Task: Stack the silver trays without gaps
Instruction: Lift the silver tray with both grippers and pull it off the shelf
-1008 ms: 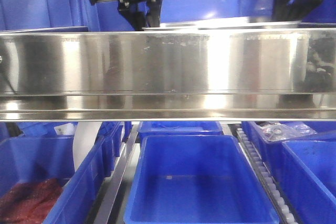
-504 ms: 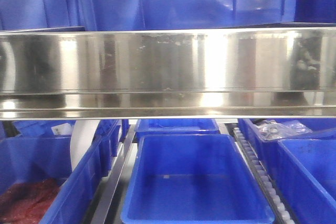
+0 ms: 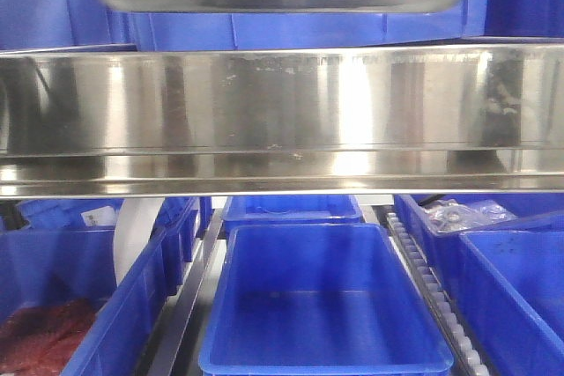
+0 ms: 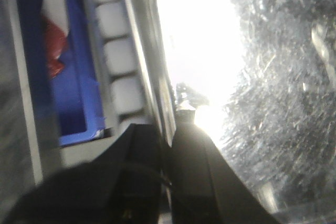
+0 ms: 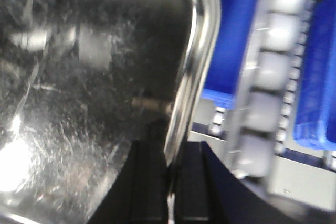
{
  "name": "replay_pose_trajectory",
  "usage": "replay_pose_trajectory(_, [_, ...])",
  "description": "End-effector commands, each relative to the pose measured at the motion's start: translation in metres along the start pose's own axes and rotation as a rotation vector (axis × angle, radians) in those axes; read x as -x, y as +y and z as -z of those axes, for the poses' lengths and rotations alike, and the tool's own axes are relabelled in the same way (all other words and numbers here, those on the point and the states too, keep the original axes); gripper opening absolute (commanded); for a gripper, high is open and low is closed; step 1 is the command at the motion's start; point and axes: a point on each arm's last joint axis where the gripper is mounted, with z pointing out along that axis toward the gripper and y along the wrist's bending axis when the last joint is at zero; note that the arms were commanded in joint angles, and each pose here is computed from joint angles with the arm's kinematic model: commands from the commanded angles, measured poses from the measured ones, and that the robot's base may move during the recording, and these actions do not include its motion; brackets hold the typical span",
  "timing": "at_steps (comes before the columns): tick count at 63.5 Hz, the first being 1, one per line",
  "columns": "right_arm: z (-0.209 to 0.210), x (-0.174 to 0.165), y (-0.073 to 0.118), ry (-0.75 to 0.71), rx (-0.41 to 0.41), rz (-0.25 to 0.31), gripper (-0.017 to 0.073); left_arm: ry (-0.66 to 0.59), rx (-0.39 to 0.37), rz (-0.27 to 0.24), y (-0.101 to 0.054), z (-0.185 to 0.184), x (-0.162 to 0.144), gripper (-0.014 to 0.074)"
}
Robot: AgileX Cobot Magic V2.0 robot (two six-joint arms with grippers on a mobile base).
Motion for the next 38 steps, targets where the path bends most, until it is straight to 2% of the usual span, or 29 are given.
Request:
replay_pose_trajectory(1, [0.033, 0.000, 0.014, -0.127, 0.037, 0.065, 0.0021, -0.012, 0.052, -0.044, 0.013, 0.035, -0.016, -0.0045])
replay_pose_trajectory(8, [0.040, -0.004, 0.023, -0.141, 0.057, 0.085, 0.0021, -0.035, 0.056, -0.035, 0.018, 0.048, -0.025, -0.0045])
replay_pose_trajectory(15, [0.046, -0.004, 0.025, -0.173, 0.069, 0.067, 0.0021, -0.049, 0.060, -0.023, 0.020, 0.055, -0.029, -0.0045])
replay_pose_trajectory(38, [0.051, -0.002, 0.023, -0.205, 0.056, 0.076, 0.0021, -0.032, 0.066, -0.027, 0.019, 0.047, -0.026, -0.0045])
